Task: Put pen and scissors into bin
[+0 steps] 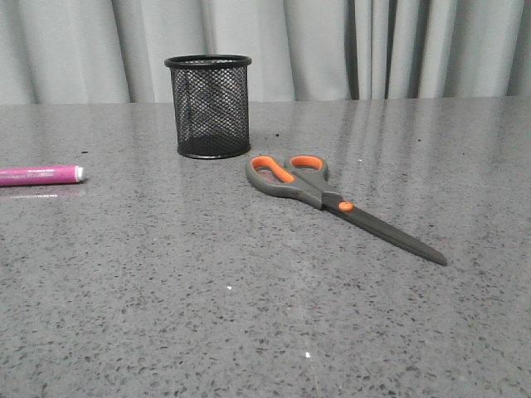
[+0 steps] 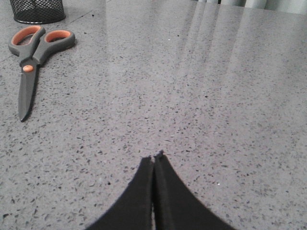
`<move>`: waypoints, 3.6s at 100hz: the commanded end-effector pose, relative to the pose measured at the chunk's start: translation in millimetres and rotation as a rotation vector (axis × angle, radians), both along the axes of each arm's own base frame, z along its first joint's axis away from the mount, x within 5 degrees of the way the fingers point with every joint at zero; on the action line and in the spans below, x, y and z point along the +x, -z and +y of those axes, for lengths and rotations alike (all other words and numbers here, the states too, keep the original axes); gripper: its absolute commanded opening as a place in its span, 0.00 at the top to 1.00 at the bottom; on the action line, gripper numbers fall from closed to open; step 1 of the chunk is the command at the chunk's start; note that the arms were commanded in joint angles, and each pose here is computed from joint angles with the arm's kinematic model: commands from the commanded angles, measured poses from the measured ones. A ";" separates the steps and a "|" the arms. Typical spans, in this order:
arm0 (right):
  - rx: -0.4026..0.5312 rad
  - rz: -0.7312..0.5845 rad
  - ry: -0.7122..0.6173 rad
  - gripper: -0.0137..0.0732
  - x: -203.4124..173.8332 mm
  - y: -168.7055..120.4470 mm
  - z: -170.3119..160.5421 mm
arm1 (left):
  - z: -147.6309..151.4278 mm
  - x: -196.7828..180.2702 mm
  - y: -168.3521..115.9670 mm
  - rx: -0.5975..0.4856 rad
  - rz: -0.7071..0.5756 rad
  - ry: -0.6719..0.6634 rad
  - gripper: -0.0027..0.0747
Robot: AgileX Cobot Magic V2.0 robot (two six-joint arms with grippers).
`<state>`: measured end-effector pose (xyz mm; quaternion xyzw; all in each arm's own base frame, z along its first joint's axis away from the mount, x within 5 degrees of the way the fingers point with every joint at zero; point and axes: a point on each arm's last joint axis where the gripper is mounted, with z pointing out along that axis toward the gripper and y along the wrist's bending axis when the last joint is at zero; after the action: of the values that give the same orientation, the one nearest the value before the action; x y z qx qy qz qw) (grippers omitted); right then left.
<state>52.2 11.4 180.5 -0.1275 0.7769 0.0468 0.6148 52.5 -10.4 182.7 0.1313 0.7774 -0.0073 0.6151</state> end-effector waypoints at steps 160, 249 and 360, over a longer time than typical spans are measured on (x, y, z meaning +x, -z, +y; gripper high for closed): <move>0.426 -0.363 0.000 0.92 -0.4 -37.3 0.5 | 0.5 1.3 2.1 -0.031 -0.106 -0.011 0.99; 0.599 -0.326 -0.052 0.83 -16.2 -90.7 0.8 | 0.4 -1.8 -37.9 -1.089 -0.152 -0.062 0.76; 0.317 -0.084 -0.071 0.50 30.2 -141.5 19.4 | -60.7 167.7 -164.5 0.812 0.455 0.631 0.47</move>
<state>79.7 32.8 305.2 -0.0641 0.7564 0.1930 0.6217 207.5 -64.8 335.6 0.5478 0.7863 0.0475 0.2818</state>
